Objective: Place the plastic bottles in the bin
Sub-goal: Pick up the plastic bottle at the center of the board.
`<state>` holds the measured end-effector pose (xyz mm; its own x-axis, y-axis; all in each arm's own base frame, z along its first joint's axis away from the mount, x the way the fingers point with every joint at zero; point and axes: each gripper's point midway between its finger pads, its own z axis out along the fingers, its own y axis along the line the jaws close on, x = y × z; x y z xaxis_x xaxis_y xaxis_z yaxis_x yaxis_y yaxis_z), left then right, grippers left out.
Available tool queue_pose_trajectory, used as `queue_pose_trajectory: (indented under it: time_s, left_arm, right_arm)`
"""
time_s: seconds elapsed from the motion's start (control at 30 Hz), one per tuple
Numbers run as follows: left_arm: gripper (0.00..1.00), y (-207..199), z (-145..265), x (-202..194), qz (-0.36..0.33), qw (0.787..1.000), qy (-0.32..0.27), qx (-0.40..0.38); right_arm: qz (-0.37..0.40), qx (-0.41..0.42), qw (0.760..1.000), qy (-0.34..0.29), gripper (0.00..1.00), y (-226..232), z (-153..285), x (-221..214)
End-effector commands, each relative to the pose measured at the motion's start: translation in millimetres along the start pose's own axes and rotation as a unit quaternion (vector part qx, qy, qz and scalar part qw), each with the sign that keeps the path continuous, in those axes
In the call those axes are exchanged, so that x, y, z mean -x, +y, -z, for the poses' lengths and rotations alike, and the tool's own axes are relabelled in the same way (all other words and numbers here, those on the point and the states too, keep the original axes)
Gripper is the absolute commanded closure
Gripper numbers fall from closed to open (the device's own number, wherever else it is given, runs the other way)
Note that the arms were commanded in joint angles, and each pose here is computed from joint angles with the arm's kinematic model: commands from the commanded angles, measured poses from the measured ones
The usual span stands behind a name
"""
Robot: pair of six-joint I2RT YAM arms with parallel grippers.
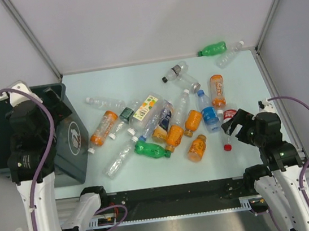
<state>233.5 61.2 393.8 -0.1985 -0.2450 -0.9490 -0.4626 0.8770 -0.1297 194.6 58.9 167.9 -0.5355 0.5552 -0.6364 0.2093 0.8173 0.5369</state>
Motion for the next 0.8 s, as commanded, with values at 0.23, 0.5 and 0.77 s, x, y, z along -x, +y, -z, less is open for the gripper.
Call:
queue_pose_trajectory:
  time_s: [0.23,0.5,0.77]
  left_arm:
    - [0.00,-77,35,-20,-0.013,0.967,0.033,-0.252]
    - [0.00,-113,44,-67,-0.038,0.936,0.071,-0.342]
    - [0.00,-195,88,-142,-0.095,0.854,0.121,-0.497]
  right_arm:
    - [0.005,0.012,1.000,-0.018,0.00,8,5,12]
    - [-0.002,-0.012,1.000,-0.015,0.00,1,-5,15]
    - [-0.019,-0.021,0.999,-0.032,0.00,-2,-2,19]
